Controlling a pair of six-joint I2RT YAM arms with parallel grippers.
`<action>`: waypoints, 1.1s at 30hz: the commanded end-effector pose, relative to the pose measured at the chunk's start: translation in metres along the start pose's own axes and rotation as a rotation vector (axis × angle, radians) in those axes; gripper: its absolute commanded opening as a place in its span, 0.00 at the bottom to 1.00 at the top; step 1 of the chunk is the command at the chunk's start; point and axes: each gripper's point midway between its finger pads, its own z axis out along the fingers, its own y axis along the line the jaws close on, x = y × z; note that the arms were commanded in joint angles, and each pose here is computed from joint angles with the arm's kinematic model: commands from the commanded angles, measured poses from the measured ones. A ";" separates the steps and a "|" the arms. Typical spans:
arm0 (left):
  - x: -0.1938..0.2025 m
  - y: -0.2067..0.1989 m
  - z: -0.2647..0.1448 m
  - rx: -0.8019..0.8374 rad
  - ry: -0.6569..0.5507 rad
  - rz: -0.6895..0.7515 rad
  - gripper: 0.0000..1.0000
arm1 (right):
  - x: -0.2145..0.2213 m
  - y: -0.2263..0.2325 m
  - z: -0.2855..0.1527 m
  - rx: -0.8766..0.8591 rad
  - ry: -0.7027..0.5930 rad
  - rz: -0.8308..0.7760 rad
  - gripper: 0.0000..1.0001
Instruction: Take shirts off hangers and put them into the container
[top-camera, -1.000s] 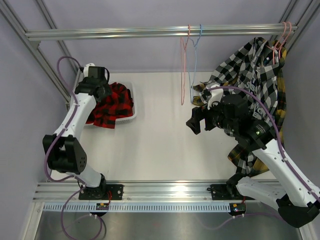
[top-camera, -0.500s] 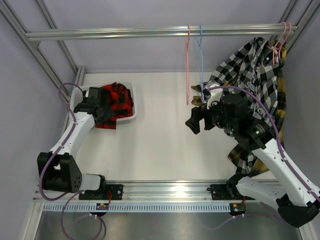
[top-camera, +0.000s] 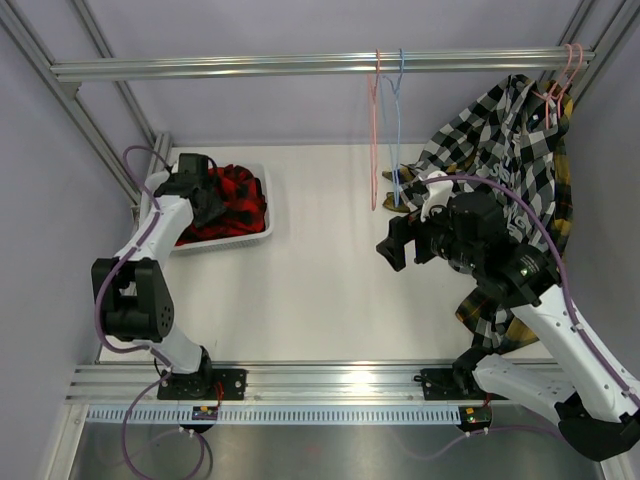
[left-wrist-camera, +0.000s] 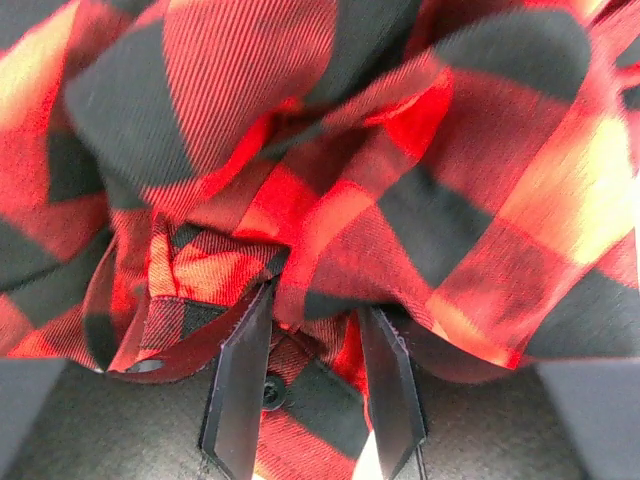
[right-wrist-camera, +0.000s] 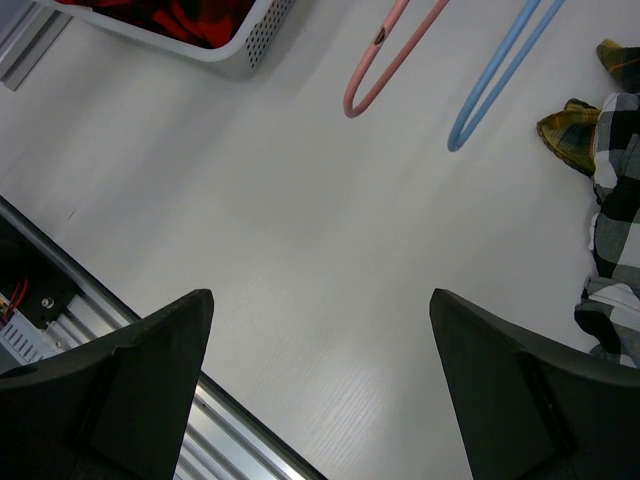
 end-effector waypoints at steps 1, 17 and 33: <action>-0.010 -0.013 0.018 0.028 -0.016 -0.012 0.43 | -0.008 -0.005 -0.007 0.028 -0.033 -0.001 0.99; 0.012 -0.002 -0.007 0.053 0.023 0.018 0.64 | -0.070 -0.012 -0.024 0.131 -0.116 0.059 0.99; -0.021 0.004 -0.162 0.240 -0.235 0.168 0.99 | -0.148 -0.045 -0.047 0.366 -0.308 0.157 1.00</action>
